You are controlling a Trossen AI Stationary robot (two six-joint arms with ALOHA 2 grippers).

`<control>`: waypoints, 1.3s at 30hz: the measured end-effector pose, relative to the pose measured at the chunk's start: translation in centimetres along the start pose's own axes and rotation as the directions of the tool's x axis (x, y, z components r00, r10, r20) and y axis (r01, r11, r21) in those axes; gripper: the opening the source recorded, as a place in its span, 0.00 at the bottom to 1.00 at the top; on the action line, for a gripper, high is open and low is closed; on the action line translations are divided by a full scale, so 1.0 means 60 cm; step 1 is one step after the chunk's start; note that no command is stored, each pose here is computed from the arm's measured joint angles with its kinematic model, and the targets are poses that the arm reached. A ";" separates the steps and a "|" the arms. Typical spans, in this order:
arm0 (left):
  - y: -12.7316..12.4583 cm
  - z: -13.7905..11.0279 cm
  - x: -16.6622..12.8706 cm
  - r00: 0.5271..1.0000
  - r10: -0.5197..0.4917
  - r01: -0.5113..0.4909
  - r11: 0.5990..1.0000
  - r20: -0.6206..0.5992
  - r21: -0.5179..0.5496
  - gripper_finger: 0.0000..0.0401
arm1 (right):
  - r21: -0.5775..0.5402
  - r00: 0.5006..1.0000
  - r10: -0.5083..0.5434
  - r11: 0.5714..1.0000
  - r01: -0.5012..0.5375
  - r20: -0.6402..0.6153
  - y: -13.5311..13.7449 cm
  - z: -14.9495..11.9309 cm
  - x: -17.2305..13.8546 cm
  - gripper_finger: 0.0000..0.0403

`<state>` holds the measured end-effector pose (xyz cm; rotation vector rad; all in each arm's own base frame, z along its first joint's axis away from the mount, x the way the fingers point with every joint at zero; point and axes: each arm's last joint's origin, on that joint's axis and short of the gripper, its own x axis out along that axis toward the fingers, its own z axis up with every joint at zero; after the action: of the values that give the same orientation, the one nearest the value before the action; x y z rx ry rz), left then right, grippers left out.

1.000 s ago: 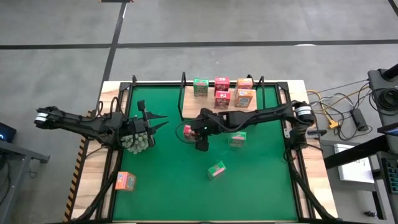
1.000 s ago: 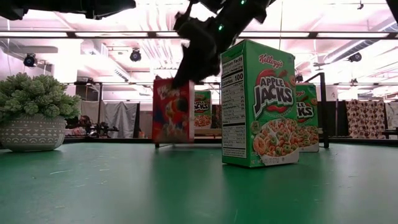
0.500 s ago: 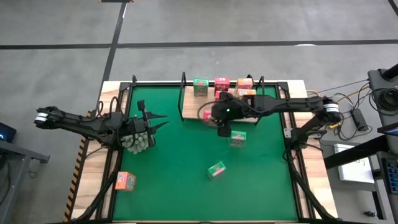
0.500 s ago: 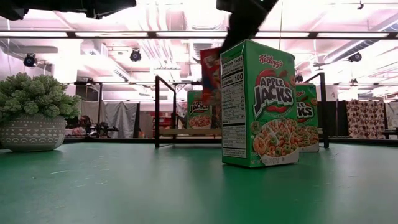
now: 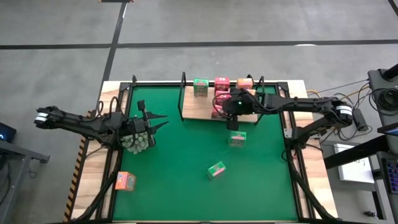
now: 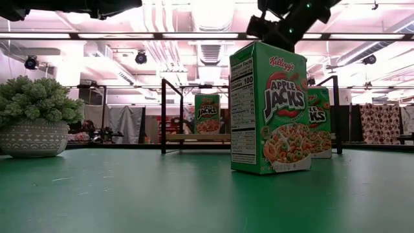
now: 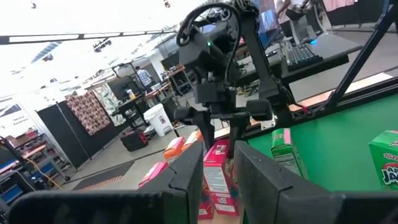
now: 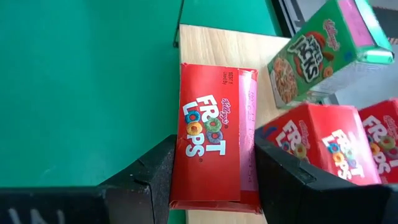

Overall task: Stack cereal on shelf
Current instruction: Put the red cereal box on the shelf aligned with the other red cereal boxes

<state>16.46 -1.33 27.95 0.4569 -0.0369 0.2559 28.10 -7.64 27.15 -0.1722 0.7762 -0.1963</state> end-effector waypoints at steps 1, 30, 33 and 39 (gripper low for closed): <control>0.000 0.000 0.000 1.000 0.000 0.000 1.000 0.000 0.000 0.19 | -0.004 1.000 -0.004 1.000 0.004 0.002 -0.001 -0.004 0.002 0.43; 0.000 0.000 0.000 1.000 0.001 -0.001 1.000 0.003 0.002 0.19 | 0.016 0.999 -0.020 1.000 0.021 -0.049 -0.014 -0.021 0.028 0.45; 0.000 0.000 0.000 1.000 0.001 -0.001 1.000 0.003 0.002 0.19 | 0.032 0.998 -0.021 0.999 0.023 -0.060 -0.016 -0.023 0.028 0.48; 0.000 0.000 0.000 1.000 0.001 -0.001 1.000 0.003 0.002 0.19 | 0.043 0.997 -0.029 0.999 0.032 -0.066 -0.021 -0.026 0.029 0.56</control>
<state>16.46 -1.32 27.98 0.4595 -0.0395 0.2567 28.07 -9.40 25.16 -0.1363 0.8342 -0.2490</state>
